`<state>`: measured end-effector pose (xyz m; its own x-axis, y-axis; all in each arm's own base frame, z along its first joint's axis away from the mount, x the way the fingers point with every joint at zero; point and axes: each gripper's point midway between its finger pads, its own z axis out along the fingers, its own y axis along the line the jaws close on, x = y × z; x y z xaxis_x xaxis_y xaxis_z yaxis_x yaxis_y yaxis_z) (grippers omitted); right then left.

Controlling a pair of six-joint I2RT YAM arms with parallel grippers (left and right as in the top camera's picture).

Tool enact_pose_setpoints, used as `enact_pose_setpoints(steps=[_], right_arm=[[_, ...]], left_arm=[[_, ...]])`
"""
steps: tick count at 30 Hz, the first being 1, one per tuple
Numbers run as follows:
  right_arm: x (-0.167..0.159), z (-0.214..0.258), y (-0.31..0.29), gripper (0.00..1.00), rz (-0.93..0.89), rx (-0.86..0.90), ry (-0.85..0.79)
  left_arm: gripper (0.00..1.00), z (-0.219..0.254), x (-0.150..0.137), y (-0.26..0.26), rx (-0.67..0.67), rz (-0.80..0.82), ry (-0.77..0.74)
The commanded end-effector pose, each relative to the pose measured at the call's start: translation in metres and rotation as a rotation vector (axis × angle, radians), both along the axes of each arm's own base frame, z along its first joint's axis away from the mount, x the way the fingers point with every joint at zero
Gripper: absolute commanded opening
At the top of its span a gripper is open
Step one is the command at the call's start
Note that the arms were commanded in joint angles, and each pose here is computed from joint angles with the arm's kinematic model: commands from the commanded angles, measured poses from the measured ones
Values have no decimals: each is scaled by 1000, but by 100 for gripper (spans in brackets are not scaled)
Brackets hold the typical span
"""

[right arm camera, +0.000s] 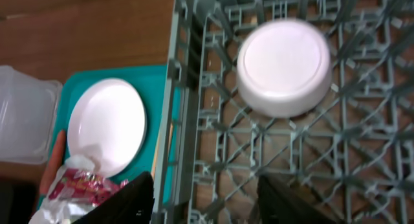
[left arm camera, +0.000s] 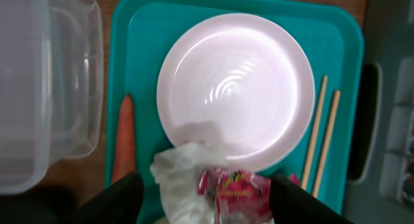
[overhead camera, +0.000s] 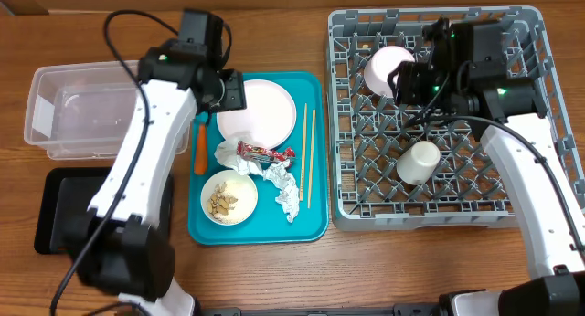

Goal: Sort waste into correct bins and load items into the dishwasher
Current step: 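Move the left gripper down to the pink plate's left rim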

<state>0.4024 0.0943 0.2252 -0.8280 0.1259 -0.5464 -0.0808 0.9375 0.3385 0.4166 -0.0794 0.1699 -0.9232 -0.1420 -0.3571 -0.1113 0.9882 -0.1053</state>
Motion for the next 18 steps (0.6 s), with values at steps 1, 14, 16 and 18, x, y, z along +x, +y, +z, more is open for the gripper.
enact_pose_setpoints(steps=[1, 14, 16, 18], right_arm=[[-5, -1, 4, 55, 4, 28, 32], [-13, -19, 3, 56, 7, 18, 84], [-13, -22, 3, 56, 7, 18, 85], [-13, -24, 1, 56, 1, 11, 90]], left_arm=[[64, -28, 14, 1, 23, 20, 38], [64, -100, 28, 8, 90, 37, 148], [64, -108, 29, 9, 96, 39, 162], [64, -117, 29, 11, 103, 41, 175]])
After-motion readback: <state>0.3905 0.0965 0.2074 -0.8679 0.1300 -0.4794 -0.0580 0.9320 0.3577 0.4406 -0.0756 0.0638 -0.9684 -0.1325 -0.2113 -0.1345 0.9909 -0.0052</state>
